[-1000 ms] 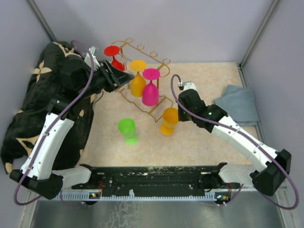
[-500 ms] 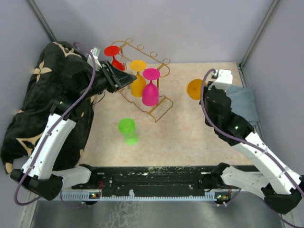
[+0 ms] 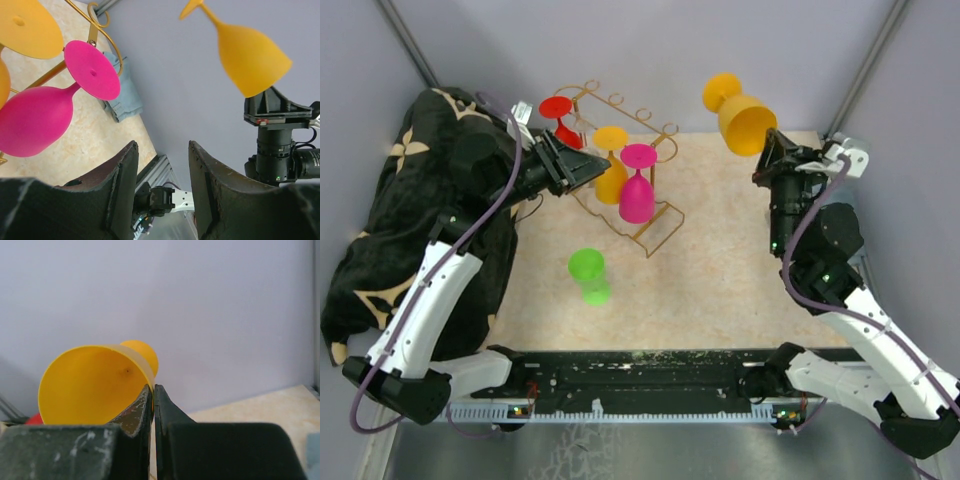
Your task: Place the wine glass upside down on the wine glass rack
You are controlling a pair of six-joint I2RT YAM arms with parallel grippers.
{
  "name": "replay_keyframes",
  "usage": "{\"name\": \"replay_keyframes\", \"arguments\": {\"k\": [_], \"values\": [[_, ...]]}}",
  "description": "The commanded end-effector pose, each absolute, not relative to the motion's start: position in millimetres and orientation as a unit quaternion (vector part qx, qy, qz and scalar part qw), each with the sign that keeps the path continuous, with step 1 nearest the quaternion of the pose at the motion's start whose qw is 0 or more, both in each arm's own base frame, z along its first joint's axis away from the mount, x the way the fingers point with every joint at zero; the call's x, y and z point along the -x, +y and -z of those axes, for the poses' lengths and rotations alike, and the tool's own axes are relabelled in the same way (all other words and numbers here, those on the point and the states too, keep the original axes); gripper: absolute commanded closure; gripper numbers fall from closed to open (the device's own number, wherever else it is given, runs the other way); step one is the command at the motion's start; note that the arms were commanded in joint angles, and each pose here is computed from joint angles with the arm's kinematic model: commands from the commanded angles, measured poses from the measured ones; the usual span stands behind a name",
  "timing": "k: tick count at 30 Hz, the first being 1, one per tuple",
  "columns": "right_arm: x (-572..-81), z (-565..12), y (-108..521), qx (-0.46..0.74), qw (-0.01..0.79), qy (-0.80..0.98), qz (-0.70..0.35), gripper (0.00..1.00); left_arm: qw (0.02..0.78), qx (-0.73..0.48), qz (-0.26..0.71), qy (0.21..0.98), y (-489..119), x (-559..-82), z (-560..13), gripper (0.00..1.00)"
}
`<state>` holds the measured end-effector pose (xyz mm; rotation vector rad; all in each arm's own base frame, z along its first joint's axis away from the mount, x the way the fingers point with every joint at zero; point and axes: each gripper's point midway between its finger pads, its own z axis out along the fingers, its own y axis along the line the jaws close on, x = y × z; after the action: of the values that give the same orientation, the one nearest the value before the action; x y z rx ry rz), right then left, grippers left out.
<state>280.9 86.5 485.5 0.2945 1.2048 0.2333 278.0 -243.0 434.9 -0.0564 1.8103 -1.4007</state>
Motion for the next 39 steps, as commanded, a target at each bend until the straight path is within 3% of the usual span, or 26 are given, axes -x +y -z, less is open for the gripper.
{"name": "replay_keyframes", "arguments": {"k": [1,9,18,27,39], "values": [[-248,-577,96,-0.139,0.851,0.438,-0.254,1.0,0.421,0.003,0.591,0.688,-247,-271,-453,0.49],[-224,-611,124,-0.098,0.831,0.393,-0.382,1.0,0.427,-0.013,0.629,0.649,-253,-269,-471,0.48],[-229,-629,165,-0.033,0.786,0.385,-0.483,1.0,0.425,-0.02,0.647,0.632,-256,-267,-478,0.48],[-244,-640,192,0.051,0.675,0.344,-0.651,1.0,0.448,-0.028,0.645,0.618,-250,-262,-489,0.47],[-251,-606,196,0.116,0.56,0.323,-0.754,1.0,0.468,-0.043,0.701,0.536,-241,-245,-522,0.37]]}}
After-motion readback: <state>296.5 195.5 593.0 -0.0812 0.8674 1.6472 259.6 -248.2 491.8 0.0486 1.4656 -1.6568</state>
